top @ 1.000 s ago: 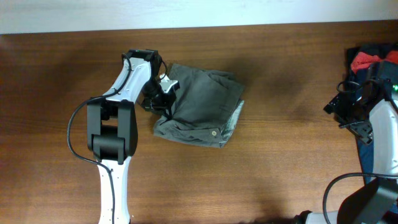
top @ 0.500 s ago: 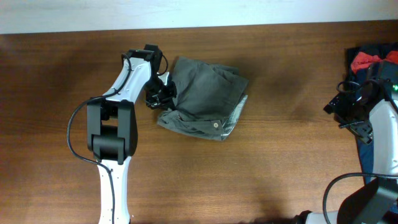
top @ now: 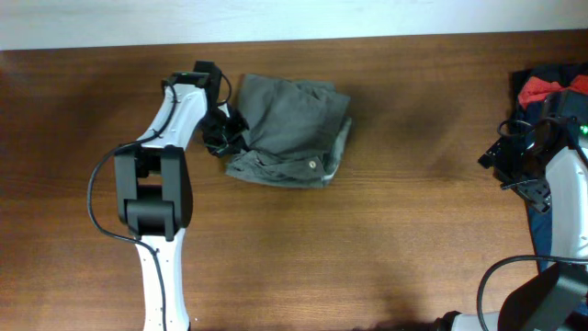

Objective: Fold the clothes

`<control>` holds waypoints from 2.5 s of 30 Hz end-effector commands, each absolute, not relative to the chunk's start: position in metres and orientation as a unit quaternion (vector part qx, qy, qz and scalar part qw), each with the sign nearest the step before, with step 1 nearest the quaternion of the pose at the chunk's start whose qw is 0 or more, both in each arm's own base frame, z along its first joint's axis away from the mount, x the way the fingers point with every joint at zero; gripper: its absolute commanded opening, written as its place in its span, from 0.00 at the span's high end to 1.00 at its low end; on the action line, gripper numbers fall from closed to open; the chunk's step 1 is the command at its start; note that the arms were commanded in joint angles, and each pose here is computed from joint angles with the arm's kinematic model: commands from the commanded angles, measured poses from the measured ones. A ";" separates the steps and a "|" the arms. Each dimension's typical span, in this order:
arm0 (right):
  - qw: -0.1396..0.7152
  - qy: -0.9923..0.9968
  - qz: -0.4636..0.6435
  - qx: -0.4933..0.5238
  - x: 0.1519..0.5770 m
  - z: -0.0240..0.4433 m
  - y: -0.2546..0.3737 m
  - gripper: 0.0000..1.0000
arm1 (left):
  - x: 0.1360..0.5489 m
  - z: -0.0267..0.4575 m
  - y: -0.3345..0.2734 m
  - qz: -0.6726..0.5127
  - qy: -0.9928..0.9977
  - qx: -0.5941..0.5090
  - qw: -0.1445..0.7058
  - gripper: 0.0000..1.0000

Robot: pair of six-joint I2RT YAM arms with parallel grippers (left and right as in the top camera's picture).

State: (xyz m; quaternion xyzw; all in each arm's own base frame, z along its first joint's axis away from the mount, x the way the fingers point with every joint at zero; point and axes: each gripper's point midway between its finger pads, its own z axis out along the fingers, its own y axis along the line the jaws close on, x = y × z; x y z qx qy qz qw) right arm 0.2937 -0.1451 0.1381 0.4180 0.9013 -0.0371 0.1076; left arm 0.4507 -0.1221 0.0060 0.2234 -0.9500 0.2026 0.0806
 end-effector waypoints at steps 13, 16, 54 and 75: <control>0.118 0.898 -0.037 0.423 0.296 0.145 -0.147 0.01 | 0.435 0.002 -0.124 0.206 -0.948 0.213 0.118 0.99; 0.118 0.898 -0.037 0.423 0.296 0.145 -0.147 0.01 | 0.433 0.004 -0.131 0.218 -0.945 0.210 0.122 0.99; 0.118 0.898 -0.037 0.423 0.296 0.145 -0.147 0.01 | 0.458 0.066 -0.070 0.061 -0.981 0.182 0.001 0.08; 0.118 0.898 -0.037 0.423 0.296 0.145 -0.147 0.01 | 0.452 0.070 -0.181 0.061 -0.997 0.024 -0.042 0.99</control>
